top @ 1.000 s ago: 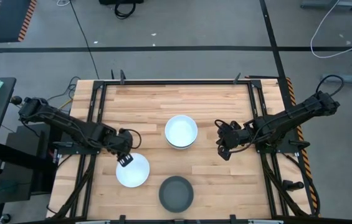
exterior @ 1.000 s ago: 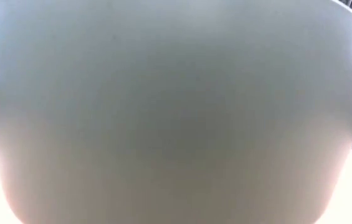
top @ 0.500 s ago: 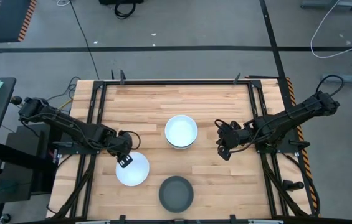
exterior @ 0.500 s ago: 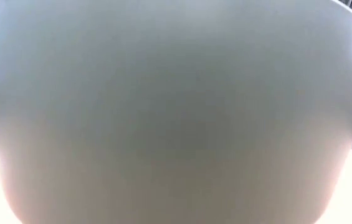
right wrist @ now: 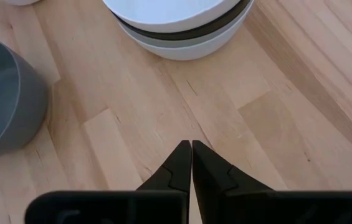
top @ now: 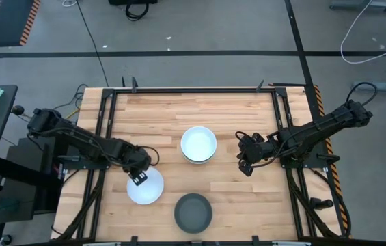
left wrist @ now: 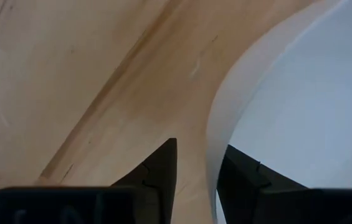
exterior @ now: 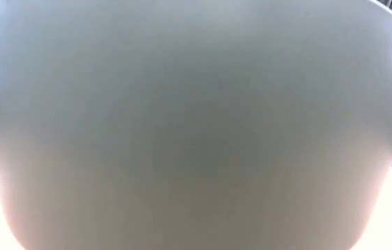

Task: Nest bowls inside each other
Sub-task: Stack the bottom white bowl on top of the top white bowl

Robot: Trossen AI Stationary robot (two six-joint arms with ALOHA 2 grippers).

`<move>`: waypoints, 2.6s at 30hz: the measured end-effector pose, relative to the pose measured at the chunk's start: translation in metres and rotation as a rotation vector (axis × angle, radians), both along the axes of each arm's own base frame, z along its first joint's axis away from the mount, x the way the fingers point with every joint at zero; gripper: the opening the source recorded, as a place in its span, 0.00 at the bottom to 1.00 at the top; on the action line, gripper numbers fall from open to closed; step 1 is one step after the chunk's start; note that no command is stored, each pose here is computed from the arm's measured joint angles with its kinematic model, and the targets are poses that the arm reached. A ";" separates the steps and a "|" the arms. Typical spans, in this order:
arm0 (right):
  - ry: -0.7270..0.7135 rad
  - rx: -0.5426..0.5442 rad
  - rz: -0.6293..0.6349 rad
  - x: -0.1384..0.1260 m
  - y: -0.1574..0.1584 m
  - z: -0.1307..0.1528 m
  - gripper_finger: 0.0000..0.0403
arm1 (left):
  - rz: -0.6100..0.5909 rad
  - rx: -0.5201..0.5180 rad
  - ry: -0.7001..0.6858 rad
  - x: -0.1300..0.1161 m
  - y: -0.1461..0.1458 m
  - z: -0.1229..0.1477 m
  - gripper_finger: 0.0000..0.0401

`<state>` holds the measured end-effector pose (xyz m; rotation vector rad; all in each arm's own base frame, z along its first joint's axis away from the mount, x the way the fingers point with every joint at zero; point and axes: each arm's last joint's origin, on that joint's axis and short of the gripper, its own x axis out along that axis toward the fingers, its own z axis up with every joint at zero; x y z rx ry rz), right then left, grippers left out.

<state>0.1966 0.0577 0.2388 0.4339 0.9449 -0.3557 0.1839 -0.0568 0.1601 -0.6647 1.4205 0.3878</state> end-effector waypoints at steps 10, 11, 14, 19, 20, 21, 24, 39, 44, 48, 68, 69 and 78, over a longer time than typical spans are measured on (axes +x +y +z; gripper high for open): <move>-0.001 -0.001 0.002 0.000 0.000 0.000 0.05 | 0.010 0.002 -0.008 0.003 0.011 0.001 0.05; -0.001 -0.001 0.002 0.000 0.000 0.000 0.05 | 0.009 0.002 -0.013 0.003 0.013 0.001 0.03; -0.001 -0.001 0.002 0.000 0.000 0.000 0.05 | 0.009 -0.003 -0.014 0.005 0.017 0.001 0.04; 0.000 -0.003 0.004 0.000 0.000 0.000 0.05 | -0.001 -0.020 -0.033 0.010 0.024 0.008 0.02; 0.000 -0.004 0.006 0.000 0.000 0.000 0.05 | -0.007 -0.022 -0.053 0.014 0.025 0.012 0.02; 0.000 -0.005 0.008 0.000 0.000 0.000 0.05 | -0.010 -0.024 -0.075 0.018 0.026 0.017 0.02; 0.000 -0.007 0.010 0.000 0.000 0.000 0.05 | -0.032 -0.020 -0.146 0.030 0.029 0.037 0.03; -0.014 -0.069 -0.006 0.000 -0.002 0.001 0.05 | 0.016 0.246 -0.555 0.068 0.077 0.186 0.02; -0.023 -0.103 -0.011 0.001 -0.002 0.001 0.05 | 0.003 0.303 -0.574 0.084 0.090 0.197 0.02; -0.036 -0.103 -0.014 0.002 -0.002 0.002 0.05 | -0.058 0.303 -0.510 0.109 0.101 0.184 0.02; -0.070 -0.139 0.011 -0.002 0.011 0.003 0.05 | -0.141 0.152 -0.278 0.203 0.170 0.127 0.02; -0.073 -0.141 0.013 -0.003 0.013 0.003 0.04 | -0.141 0.149 -0.277 0.205 0.172 0.126 0.02; -0.107 -0.150 0.016 -0.009 0.027 0.003 0.03 | -0.139 0.124 -0.221 0.213 0.183 0.104 0.02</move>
